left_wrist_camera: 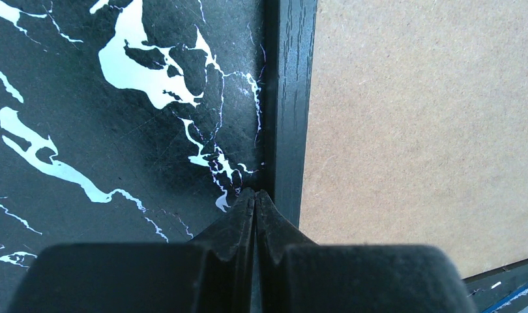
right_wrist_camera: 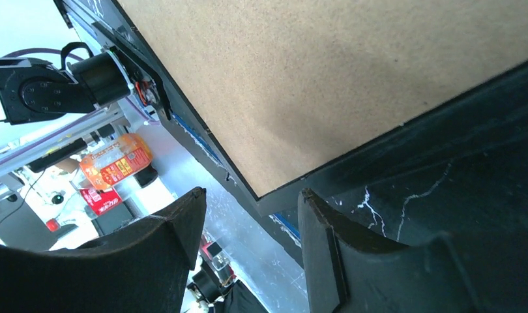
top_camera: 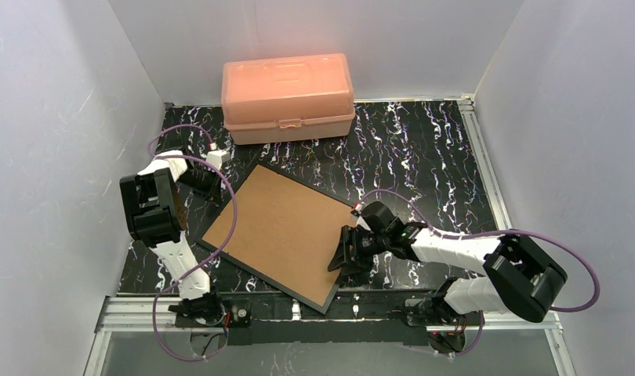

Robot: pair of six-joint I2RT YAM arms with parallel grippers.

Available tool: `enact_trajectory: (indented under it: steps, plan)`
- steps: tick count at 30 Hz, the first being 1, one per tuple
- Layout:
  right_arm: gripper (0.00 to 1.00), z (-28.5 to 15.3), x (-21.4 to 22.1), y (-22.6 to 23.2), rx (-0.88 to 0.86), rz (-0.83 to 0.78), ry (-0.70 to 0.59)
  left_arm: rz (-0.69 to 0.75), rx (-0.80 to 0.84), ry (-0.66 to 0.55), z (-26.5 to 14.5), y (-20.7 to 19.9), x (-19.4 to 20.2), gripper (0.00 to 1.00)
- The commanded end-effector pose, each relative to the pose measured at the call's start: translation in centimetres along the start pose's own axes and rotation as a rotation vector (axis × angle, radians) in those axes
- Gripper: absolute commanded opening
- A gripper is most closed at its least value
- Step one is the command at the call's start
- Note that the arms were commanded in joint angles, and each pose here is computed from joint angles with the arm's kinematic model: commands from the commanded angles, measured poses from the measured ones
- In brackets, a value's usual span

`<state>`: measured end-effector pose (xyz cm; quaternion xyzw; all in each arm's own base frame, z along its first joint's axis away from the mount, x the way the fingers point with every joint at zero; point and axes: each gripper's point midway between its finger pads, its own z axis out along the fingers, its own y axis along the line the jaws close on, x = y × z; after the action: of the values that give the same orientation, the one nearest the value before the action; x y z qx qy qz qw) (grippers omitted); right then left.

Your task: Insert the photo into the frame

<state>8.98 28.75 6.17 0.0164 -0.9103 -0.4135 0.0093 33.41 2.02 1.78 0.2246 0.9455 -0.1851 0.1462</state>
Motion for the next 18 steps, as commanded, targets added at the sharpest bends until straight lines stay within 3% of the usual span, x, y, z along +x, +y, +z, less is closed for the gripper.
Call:
enact_trajectory:
  steps: [1, 18]
  plan:
    - [0.62, 0.8, 0.4, 0.9, -0.043, -0.012, 0.024, -0.038, 0.073, 0.07, 1.1, -2.0, 2.5, 0.0]
    - [0.61, 1.6, 0.8, -1.1, 0.021, 0.015, 0.042, -0.033, 0.074, 0.065, 0.9, -2.0, 2.3, 0.0]
